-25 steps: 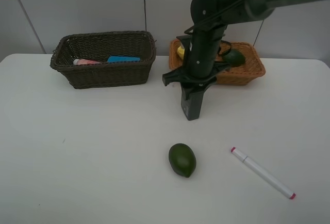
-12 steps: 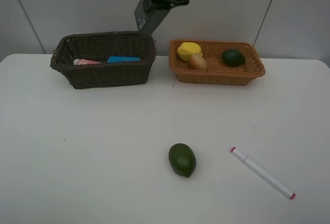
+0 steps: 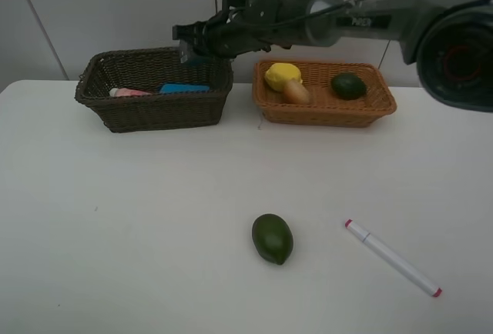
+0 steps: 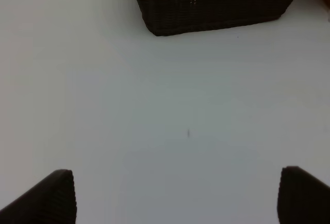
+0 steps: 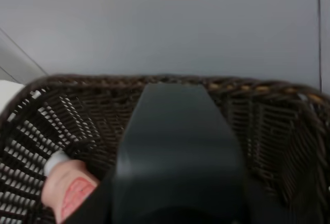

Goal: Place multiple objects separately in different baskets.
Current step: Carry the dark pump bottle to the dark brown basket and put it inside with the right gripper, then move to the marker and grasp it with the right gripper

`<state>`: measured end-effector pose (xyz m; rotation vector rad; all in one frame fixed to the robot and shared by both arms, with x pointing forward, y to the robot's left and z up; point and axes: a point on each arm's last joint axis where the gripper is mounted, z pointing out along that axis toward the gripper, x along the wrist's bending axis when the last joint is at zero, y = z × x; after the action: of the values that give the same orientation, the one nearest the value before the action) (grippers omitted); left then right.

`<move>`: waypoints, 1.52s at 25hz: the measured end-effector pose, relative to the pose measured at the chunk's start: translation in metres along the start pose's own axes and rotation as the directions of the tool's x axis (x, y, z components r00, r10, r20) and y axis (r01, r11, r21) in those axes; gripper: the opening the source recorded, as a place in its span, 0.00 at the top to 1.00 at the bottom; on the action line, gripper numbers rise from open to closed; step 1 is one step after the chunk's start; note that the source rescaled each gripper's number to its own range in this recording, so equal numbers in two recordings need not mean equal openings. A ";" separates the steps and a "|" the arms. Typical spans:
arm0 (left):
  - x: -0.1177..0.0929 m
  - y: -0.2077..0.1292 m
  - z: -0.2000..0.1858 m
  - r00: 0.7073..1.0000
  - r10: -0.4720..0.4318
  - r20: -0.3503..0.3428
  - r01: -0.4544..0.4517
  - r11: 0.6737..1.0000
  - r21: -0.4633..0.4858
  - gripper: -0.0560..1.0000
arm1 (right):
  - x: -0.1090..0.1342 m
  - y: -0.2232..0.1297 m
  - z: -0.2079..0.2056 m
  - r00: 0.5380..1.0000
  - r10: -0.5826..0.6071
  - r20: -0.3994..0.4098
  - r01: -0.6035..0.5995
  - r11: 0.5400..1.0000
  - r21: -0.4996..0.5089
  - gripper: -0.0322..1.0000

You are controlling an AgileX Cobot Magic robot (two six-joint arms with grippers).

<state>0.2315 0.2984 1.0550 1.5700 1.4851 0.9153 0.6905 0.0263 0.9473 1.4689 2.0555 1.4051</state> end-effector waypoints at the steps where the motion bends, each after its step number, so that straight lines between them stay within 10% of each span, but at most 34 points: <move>1: 0.000 0.000 0.000 1.000 0.000 0.000 0.000 1.000 0.000 0.00 | -0.002 -0.003 0.004 1.000 0.002 0.003 -0.002 1.000 -0.006 0.63; 5: 0.000 0.000 0.000 1.000 0.000 0.000 0.000 1.000 0.000 0.00 | -0.002 0.004 0.006 1.000 0.002 0.005 -0.002 0.997 -0.080 0.19; 9: 0.000 0.000 0.000 1.000 0.000 0.000 0.000 1.000 0.000 0.00 | 0.001 0.008 0.002 1.000 -0.016 0.001 0.016 0.998 -0.058 0.02; 15: 0.000 0.000 0.000 1.000 0.000 0.000 0.000 1.000 0.000 0.00 | 0.019 0.035 -0.058 0.980 -0.199 -0.009 0.197 0.958 0.207 0.00; 21: 0.000 0.000 0.000 1.000 0.000 0.000 0.000 1.000 0.000 0.00 | 0.023 0.049 -0.146 0.947 -0.318 0.053 0.229 0.780 0.582 0.00; 26: 0.000 0.000 0.000 1.000 0.000 0.000 0.000 1.000 0.000 0.00 | 0.014 0.046 -0.169 0.914 -0.392 0.105 0.241 0.733 0.636 0.00; 36: 0.000 0.000 0.000 1.000 0.000 0.000 0.000 1.000 0.000 0.00 | -0.027 -0.091 -0.242 0.913 -0.394 0.108 0.084 0.441 0.894 0.00; 38: 0.000 0.000 0.000 1.000 0.000 0.000 0.000 1.000 0.000 0.00 | -0.034 -0.116 -0.252 0.918 -0.383 0.102 0.087 0.446 0.891 0.00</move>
<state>0.2315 0.2984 1.0550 1.5700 1.4851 0.9153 0.4704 -0.1444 0.9701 1.4184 2.7556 -0.1389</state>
